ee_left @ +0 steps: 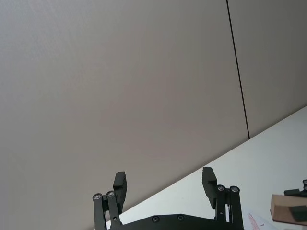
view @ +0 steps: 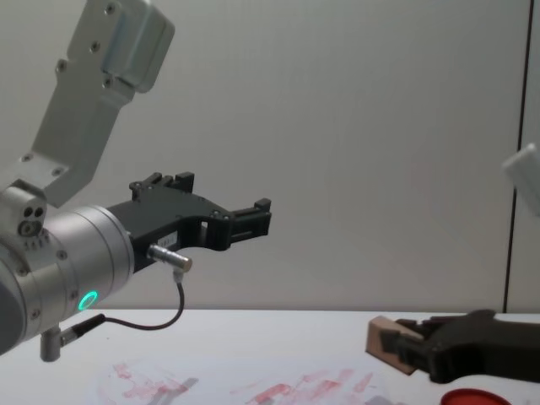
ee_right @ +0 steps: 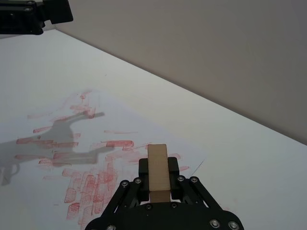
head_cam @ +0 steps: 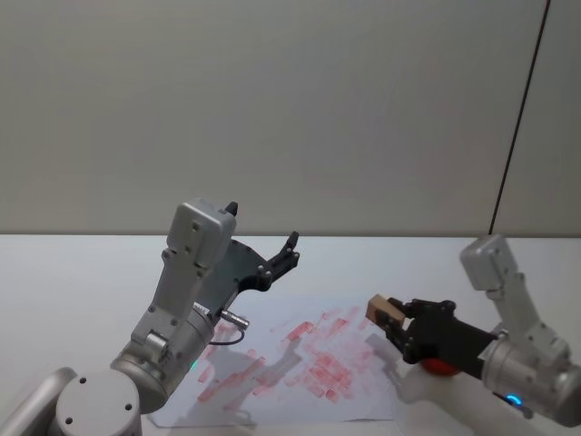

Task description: Use the one hand to pick up the stamp and affix it onto the A4 paper.

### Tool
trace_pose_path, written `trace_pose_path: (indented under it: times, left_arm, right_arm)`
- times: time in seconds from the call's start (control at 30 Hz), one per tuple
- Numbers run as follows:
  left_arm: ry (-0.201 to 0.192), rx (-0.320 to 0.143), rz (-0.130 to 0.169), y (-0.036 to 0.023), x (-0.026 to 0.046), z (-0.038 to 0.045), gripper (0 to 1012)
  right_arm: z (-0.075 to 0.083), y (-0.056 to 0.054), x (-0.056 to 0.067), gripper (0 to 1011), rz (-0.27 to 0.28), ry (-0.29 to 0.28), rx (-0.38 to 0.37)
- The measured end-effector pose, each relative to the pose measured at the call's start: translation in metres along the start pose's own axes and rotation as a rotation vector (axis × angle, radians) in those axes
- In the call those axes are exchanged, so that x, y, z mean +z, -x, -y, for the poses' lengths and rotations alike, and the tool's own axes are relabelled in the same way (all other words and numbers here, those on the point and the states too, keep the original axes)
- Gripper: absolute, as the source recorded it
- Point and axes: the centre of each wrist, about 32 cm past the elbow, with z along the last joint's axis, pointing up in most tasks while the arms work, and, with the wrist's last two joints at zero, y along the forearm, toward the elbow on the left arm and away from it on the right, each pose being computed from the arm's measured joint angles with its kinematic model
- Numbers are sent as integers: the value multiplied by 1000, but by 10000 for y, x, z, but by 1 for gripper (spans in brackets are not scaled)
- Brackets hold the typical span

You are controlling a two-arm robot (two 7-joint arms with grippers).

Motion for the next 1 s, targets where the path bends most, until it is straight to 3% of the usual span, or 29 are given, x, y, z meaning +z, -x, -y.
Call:
trace_pose_path:
  times: [0.47,1.0]
  left_arm:
    - [0,0,0,0,0,0,1002]
    - [0,0,0,0,0,0,1002]
  right_arm:
    - [-307,95,-53,216,17,56,16]
    - [-410,135,-103,216,29,108,24]
